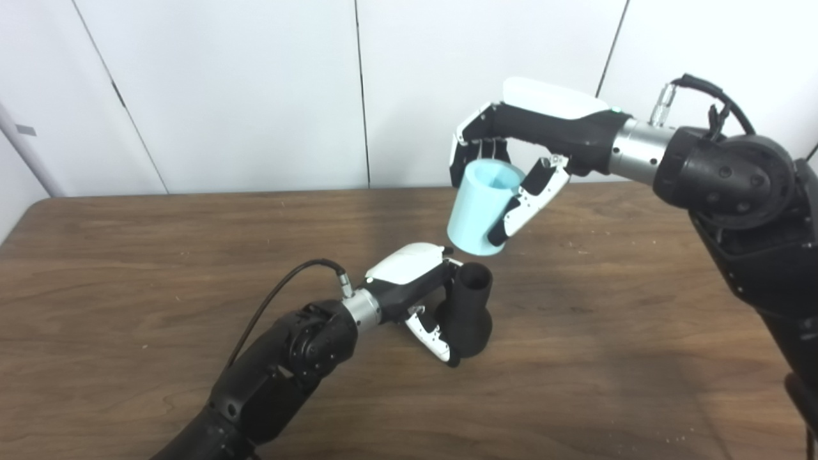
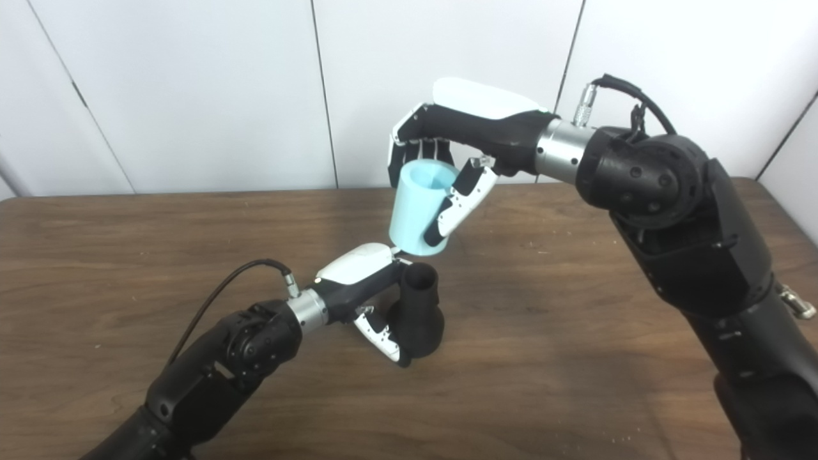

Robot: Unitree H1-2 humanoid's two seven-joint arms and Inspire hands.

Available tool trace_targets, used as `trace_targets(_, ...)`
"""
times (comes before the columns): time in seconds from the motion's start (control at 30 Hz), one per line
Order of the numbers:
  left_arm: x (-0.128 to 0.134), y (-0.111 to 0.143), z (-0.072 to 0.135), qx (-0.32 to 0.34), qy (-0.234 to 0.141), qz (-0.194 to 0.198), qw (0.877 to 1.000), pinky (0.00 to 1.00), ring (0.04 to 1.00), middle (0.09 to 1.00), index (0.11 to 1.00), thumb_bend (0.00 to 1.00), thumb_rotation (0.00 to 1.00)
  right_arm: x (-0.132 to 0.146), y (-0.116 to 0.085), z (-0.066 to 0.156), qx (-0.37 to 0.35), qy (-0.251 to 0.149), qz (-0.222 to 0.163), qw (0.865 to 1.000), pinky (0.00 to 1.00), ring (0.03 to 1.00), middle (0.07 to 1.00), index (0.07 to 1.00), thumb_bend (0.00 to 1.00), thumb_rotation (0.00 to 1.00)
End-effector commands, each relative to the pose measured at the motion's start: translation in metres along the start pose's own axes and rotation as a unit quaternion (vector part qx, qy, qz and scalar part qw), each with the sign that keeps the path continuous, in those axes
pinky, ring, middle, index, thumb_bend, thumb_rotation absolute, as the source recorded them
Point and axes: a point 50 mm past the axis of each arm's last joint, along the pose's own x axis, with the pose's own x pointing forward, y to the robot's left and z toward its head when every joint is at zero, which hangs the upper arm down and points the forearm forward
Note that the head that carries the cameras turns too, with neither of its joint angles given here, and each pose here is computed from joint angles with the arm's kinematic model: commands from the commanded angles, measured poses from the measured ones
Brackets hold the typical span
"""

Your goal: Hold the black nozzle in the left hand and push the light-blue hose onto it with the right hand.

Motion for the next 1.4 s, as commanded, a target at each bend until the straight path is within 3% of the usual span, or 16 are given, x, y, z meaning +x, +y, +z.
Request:
trace_targets(0.0,-0.013,-0.058,-0.018,-0.016,0.053,-0.12,0.991,1.0,0.618,0.494,0.48,0.53,0.0,-0.006,-0.023,0.011,-0.029,-0.012,-0.021,0.999,0.36,0.455,0.498,0.473,0.5,0.0)
trace_targets(0.3,-0.014,-0.057,-0.017,-0.016,0.052,-0.119,0.991,1.0,0.618,0.492,0.481,0.53,0.0,-0.009,-0.012,0.008,-0.028,0.005,-0.009,1.0,0.36,0.425,0.47,0.507,0.5,0.0)
trace_targets(0.7,-0.015,-0.055,-0.016,-0.016,0.051,-0.118,0.992,1.0,0.613,0.498,0.479,0.53,0.0,-0.007,0.018,0.007,-0.006,0.029,0.003,1.0,0.36,0.442,0.47,0.495,0.5,0.0)
trace_targets(1.07,-0.015,-0.056,-0.014,-0.016,0.047,-0.117,0.992,1.0,0.609,0.487,0.482,0.53,0.0,-0.002,0.018,0.004,0.001,0.024,0.001,1.0,0.36,0.445,0.474,0.491,0.5,0.0)
trace_targets(1.37,-0.015,-0.056,-0.013,-0.014,0.045,-0.117,0.992,1.0,0.598,0.475,0.485,0.53,0.0,0.003,0.016,0.005,0.004,0.018,-0.027,0.999,0.36,0.447,0.474,0.492,0.5,0.0)
